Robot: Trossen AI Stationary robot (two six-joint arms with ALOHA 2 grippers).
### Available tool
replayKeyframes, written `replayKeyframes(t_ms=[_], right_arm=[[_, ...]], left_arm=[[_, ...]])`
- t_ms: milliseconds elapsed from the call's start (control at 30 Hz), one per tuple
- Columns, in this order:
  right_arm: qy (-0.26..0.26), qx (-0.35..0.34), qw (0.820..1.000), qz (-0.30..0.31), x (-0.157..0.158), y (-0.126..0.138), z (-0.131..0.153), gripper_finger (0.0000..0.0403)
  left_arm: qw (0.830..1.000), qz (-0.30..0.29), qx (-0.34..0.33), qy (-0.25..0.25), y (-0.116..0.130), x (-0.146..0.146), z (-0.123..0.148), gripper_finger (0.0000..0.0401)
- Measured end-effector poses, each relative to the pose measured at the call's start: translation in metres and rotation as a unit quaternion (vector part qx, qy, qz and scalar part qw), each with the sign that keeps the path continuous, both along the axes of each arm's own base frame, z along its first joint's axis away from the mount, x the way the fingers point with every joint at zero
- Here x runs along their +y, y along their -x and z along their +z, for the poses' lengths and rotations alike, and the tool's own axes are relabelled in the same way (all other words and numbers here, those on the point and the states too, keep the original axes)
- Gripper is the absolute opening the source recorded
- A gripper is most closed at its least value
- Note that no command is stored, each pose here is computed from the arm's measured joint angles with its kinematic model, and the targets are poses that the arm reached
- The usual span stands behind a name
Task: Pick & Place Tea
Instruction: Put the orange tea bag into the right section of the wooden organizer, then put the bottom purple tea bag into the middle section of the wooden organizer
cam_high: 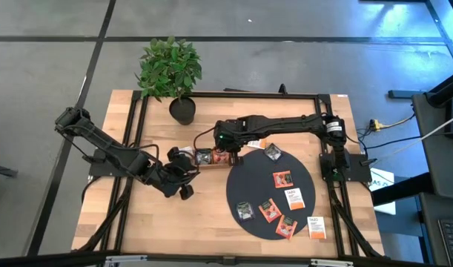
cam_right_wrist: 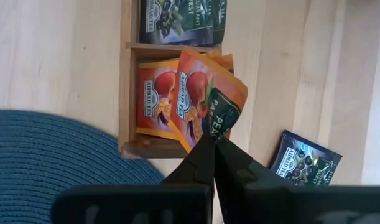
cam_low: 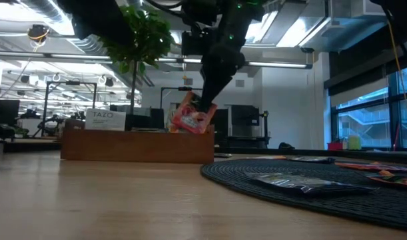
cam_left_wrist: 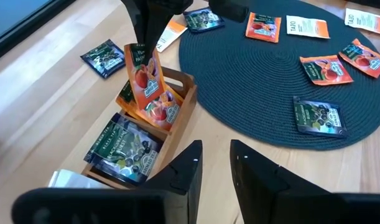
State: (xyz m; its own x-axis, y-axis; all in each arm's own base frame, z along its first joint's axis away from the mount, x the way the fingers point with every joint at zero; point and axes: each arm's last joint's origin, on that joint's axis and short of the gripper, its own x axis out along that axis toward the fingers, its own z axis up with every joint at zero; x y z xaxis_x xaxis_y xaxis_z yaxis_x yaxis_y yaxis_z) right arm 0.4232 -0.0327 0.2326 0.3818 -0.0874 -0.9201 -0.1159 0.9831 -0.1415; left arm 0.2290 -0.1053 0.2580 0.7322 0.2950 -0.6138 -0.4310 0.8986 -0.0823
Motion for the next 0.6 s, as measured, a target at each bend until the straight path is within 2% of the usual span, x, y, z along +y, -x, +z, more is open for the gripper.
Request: replayKeyframes(t_ms=[167, 467, 600], right_arm=[[0.003, 0.002, 1.0, 0.008, 0.0, 0.0002, 0.0, 0.0021], [0.007, 0.007, 1.0, 0.016, -0.0006, 0.0009, -0.0003, 0.0092], [0.006, 0.008, 1.0, 0.015, -0.0005, 0.0013, -0.0003, 0.0111]], left_arm=[[1.0, 0.001, -0.001, 0.001, 0.0, 0.0, 0.0, 0.0078], [1.0, 0.005, -0.003, 0.006, -0.0001, 0.0, 0.0002, 0.008], [1.0, 0.005, -0.003, 0.006, -0.0001, 0.0, 0.0002, 0.0077]])
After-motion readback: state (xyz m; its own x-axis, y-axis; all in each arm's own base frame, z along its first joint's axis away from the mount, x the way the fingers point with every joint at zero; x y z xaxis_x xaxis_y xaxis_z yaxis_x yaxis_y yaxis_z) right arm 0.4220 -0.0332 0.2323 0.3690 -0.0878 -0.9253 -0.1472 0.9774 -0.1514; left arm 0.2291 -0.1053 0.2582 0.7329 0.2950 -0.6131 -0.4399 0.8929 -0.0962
